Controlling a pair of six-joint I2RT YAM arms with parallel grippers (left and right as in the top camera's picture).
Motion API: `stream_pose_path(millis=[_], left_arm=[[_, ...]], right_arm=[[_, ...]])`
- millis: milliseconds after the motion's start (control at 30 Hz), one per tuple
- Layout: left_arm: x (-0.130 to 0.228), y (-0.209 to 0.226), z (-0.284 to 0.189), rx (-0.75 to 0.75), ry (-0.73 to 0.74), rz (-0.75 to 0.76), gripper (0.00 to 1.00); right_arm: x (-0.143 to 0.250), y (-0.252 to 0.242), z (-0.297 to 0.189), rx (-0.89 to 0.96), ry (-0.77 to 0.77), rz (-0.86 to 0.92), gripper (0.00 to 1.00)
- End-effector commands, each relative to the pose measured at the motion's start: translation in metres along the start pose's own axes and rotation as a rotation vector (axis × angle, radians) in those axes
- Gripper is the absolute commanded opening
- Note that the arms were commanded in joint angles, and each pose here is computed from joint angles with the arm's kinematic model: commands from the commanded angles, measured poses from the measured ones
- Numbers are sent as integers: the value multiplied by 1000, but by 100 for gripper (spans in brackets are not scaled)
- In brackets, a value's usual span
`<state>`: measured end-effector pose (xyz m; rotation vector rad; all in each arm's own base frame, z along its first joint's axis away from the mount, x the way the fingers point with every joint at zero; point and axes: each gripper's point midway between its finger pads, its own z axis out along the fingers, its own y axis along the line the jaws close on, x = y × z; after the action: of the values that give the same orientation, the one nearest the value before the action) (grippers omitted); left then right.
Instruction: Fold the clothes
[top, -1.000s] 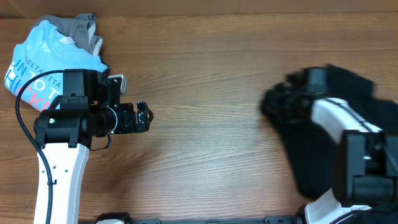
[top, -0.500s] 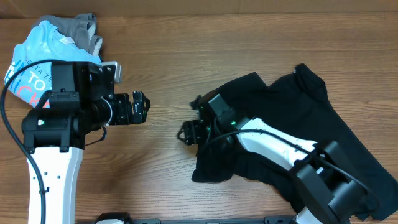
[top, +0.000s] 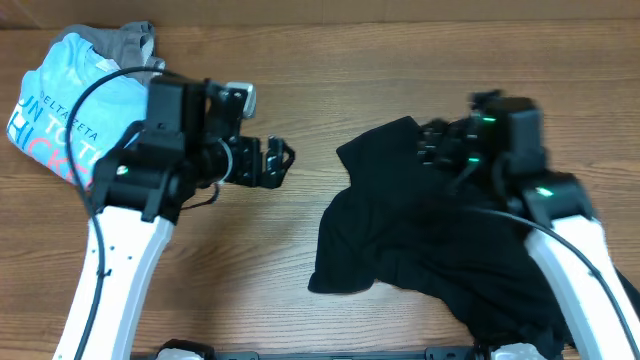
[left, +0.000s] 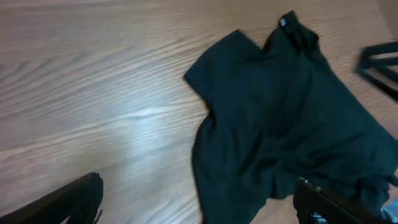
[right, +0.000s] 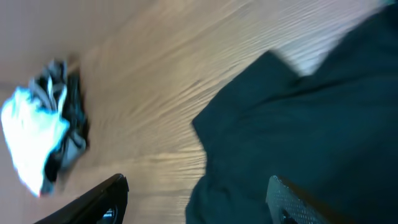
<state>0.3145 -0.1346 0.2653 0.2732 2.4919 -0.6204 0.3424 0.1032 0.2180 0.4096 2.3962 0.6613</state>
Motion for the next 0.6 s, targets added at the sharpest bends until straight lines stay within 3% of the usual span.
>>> stream_pose_path(millis=[0, 267, 567], left_arm=[[-5, -11, 30, 11, 40, 2, 100], [55, -13, 140, -29, 372, 46, 95], [110, 3, 209, -106, 577, 76, 76]], right_arm=[[-20, -15, -39, 26, -101, 38, 76], [-11, -28, -65, 61, -108, 9, 79], [-5, -33, -64, 85, -84, 9, 82]])
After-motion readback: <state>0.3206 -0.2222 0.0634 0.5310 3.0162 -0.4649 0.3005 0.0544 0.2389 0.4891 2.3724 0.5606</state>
